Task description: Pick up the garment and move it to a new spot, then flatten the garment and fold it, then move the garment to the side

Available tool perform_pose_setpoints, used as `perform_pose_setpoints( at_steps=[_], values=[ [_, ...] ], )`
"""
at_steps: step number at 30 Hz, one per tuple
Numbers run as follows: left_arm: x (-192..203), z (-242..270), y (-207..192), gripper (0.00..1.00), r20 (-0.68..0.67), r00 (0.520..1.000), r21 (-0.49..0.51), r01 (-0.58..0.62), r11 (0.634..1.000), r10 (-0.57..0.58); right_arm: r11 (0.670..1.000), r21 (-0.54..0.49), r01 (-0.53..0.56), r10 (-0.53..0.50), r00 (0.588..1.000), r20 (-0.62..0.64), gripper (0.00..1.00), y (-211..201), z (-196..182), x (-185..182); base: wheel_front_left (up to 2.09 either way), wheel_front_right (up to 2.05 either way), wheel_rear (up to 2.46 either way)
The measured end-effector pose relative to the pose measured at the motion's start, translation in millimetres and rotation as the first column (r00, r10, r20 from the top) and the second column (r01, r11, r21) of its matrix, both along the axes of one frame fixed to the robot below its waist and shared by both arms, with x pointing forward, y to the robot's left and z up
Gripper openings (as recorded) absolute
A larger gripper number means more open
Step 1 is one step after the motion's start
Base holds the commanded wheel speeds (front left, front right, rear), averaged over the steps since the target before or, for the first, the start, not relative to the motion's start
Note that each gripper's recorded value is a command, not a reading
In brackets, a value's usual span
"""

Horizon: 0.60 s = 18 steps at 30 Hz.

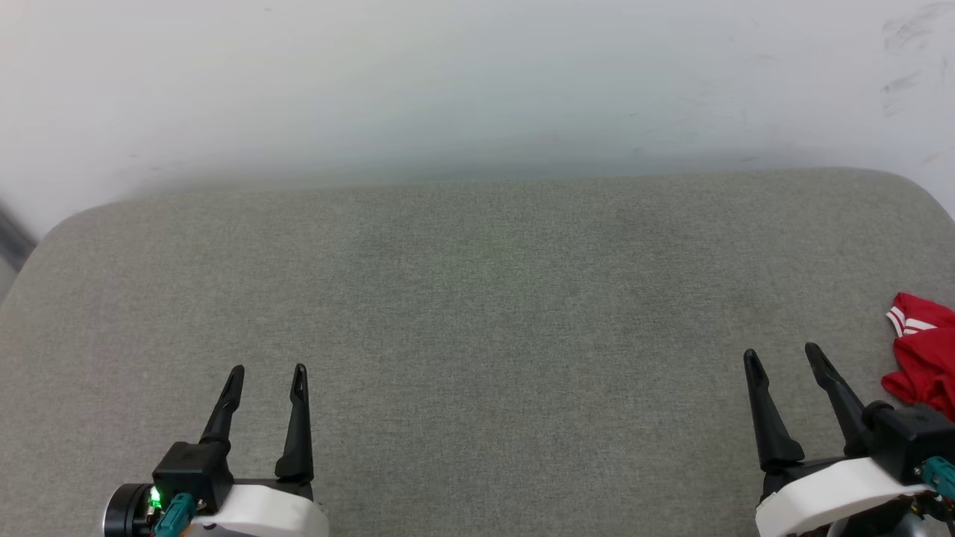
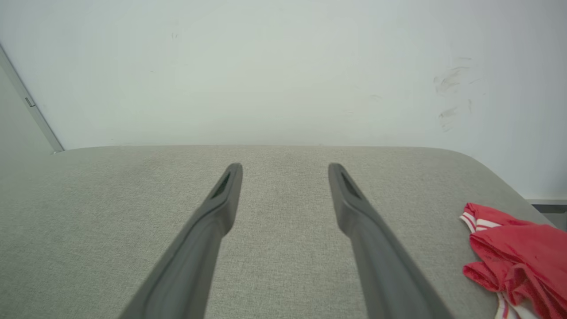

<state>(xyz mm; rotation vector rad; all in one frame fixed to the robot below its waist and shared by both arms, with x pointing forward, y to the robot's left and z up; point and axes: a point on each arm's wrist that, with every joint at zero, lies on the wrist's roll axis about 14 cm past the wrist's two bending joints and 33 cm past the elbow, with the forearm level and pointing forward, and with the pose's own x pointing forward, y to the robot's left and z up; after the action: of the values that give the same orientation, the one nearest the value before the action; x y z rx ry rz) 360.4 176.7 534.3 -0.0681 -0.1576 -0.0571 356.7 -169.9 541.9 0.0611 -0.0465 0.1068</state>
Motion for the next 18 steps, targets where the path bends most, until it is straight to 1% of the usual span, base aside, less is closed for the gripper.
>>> perform_pose_setpoints(
  at_steps=[2,3,7,12,18],
  values=[
    [0,0,0,1.00,0.002,1.000,0.000,0.001,1.000,-0.001,1.000,0.001,-0.003,0.003,1.000,0.000,1.00,1,0,0,0.00,0.00,0.00],
    [-1,-1,0,0.00,-0.002,1.000,-0.002,0.001,1.000,-0.001,1.000,0.002,-0.006,0.006,1.000,-0.005,0.00,2,-2,1,0.00,0.00,0.00],
    [-5,-19,-1,0.00,-0.061,0.998,-0.020,-0.005,1.000,0.003,1.000,0.014,-0.004,0.005,0.999,-0.054,0.00,2,-17,-3,0.00,0.00,0.00],
    [-5,-27,4,0.00,-0.105,0.994,-0.114,-0.024,0.993,0.012,0.993,0.117,0.000,0.009,0.997,-0.073,0.00,1,-22,-3,0.00,0.00,0.00],
    [-3,-31,9,0.00,-0.140,0.990,-0.224,-0.047,0.973,0.016,0.972,0.234,0.009,0.013,0.996,-0.092,0.00,0,-27,-2,0.00,0.00,0.00]
  ],
)
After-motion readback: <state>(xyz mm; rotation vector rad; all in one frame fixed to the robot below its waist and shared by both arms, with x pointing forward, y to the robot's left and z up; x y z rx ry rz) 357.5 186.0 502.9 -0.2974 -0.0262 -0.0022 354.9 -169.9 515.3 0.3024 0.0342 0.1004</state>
